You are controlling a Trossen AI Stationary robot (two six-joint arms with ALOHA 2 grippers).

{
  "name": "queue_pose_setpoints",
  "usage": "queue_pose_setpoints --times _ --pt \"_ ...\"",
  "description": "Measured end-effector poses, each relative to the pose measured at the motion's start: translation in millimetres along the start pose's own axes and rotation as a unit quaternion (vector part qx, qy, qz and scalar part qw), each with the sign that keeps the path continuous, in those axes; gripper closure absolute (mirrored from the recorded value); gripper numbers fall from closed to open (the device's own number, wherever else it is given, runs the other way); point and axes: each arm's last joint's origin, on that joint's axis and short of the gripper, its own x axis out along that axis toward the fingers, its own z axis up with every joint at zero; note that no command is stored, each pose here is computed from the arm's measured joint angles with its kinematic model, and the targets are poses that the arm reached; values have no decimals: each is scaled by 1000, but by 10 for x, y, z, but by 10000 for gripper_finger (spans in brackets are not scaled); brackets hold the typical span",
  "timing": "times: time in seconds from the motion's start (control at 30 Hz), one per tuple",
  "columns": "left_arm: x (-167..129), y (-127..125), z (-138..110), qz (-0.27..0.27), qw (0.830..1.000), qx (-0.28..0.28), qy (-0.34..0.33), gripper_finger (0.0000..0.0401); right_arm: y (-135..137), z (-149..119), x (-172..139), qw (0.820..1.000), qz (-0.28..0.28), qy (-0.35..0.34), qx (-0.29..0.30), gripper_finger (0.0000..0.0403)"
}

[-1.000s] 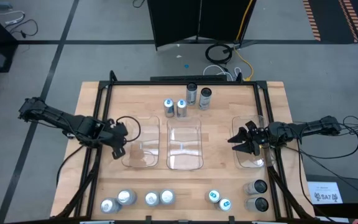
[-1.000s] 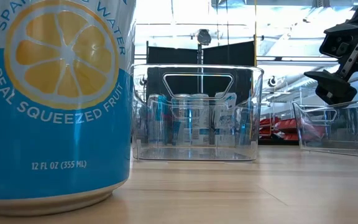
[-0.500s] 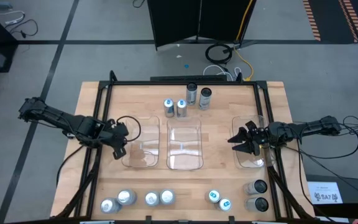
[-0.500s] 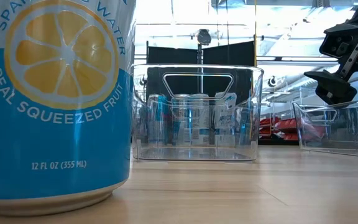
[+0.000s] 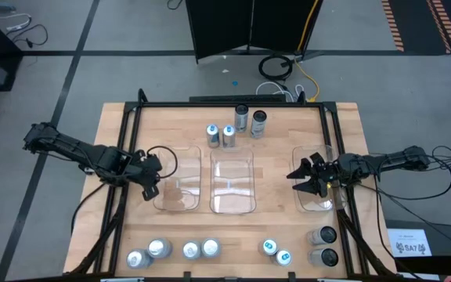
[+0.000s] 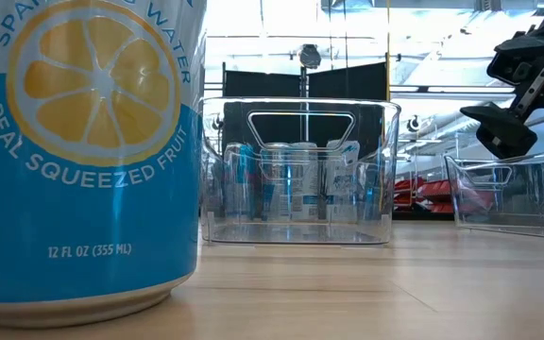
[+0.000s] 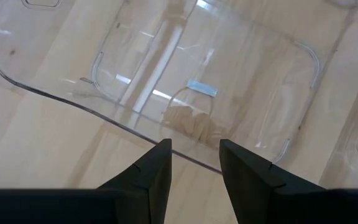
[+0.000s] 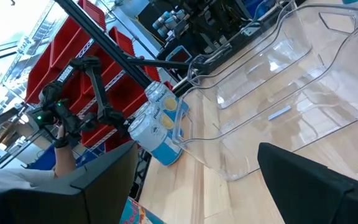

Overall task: Sort soda cans
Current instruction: Move the right transparent bin beside the middle transparent bin

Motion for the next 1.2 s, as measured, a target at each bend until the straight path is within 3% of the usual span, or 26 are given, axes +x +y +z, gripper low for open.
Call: queue_pose_setpoints --times 0.63,0.8,1.07,1.2 --pt "0 0 0 0 1000 0 0 257 3 6 0 1000 0 -5 4 78" --pt "0 1 -1 0 1000 3 0 257 -18 35 -3 997 -44 -48 -38 78" --pt "-1 19 15 33 997 63 -25 257 -50 102 -21 982 -126 -139 -26 78" --pt "-2 25 21 46 995 81 -34 257 -52 111 -24 979 -134 -150 -25 78"
